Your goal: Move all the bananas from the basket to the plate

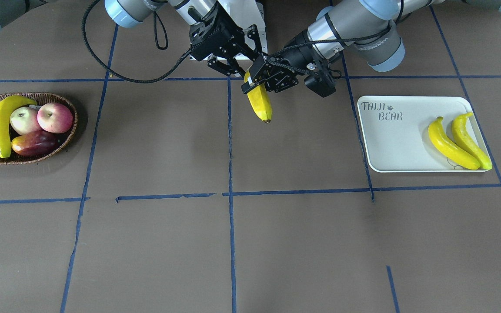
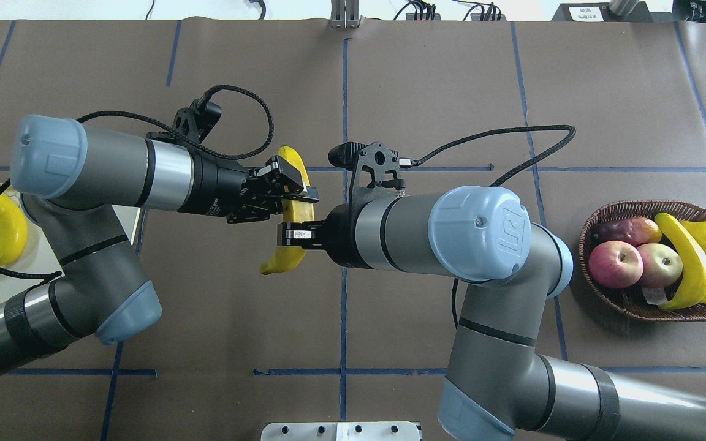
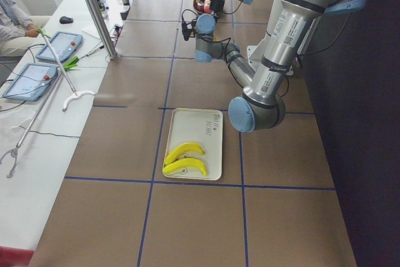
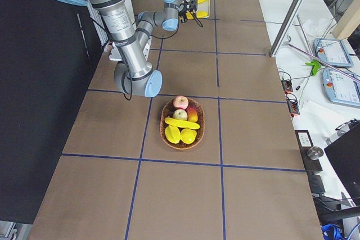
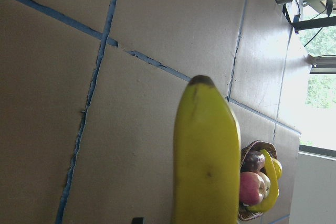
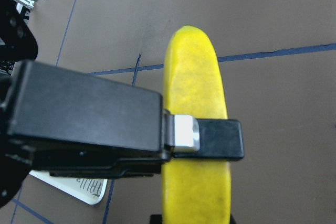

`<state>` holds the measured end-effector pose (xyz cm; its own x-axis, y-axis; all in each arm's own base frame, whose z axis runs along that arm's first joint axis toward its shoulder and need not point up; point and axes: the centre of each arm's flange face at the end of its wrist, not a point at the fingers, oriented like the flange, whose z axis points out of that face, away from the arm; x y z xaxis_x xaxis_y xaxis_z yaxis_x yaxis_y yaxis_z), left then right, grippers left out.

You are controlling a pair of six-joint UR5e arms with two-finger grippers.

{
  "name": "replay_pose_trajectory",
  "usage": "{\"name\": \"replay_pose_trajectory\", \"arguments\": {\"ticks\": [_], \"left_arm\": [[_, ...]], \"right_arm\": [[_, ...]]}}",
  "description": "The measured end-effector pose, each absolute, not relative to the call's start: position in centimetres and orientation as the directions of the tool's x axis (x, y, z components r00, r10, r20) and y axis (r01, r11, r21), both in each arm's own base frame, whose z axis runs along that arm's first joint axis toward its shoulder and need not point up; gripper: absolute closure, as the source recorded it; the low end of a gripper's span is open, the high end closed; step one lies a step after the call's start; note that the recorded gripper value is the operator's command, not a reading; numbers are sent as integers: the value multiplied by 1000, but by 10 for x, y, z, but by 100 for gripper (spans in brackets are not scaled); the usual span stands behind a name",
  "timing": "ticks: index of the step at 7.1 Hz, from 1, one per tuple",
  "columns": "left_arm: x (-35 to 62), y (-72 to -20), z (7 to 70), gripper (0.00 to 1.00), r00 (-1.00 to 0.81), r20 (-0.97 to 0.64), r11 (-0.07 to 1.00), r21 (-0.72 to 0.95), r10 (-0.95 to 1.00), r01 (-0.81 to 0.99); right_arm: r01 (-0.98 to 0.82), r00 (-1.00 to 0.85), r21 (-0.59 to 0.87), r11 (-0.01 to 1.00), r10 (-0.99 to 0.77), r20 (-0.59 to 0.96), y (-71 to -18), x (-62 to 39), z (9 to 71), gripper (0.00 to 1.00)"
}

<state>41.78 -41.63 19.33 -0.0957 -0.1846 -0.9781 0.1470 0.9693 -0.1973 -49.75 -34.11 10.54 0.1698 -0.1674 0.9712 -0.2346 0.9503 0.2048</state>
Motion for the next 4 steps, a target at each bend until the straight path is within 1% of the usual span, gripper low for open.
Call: {"name": "replay_pose_trajectory", "arguments": {"ticks": [4], "left_arm": [[416,-419,197,98,-103,-973,958,-223,-207,181]], "right_arm": [[-235,158,203,951,-169,973,-341,-493,103,0]]}}
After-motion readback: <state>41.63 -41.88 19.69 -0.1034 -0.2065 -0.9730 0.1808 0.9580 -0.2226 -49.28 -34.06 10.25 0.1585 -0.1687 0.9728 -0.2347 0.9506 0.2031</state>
